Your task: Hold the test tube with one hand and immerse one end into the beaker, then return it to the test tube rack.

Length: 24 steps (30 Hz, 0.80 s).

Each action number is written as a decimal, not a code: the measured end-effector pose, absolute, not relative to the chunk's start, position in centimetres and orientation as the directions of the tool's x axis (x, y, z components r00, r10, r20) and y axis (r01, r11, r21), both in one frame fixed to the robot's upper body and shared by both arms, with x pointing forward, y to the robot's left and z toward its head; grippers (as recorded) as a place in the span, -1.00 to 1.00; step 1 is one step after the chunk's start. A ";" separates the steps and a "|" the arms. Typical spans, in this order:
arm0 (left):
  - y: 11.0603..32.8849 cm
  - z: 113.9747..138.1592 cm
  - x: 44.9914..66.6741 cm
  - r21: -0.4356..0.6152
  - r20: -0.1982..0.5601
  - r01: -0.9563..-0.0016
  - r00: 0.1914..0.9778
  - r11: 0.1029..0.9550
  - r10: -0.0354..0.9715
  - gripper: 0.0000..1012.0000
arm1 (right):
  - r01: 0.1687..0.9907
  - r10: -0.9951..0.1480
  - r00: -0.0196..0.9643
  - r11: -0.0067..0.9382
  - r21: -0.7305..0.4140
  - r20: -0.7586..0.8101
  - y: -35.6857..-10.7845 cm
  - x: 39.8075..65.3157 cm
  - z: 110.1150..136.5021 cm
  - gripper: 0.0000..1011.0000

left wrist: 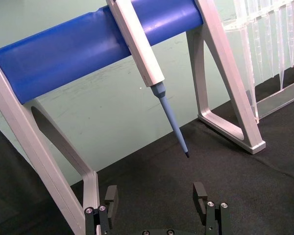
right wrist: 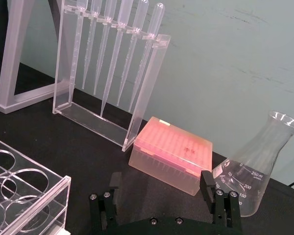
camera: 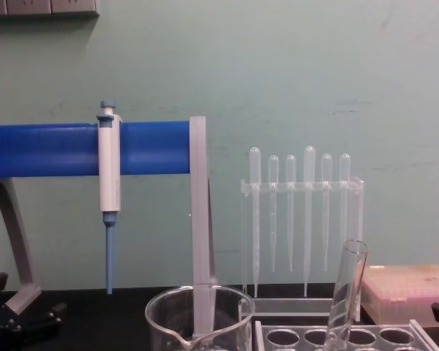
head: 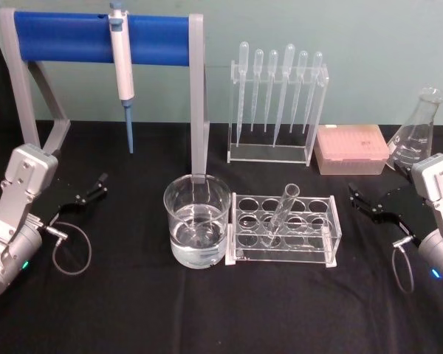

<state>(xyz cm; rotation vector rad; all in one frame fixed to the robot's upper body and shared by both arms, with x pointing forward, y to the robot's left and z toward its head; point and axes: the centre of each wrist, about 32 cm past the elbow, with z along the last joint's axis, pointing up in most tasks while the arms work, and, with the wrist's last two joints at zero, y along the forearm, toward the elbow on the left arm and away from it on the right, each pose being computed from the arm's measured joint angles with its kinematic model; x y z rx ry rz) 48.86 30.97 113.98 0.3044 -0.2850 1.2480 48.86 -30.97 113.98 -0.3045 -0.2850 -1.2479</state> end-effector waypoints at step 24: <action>31.0 114.0 48.9 0.070 0.374 -0.955 0.292 0.287 0.880 0.98 | 0.893 -0.855 0.439 0.450 -0.026 0.276 -32.7 47.1 120.1 0.98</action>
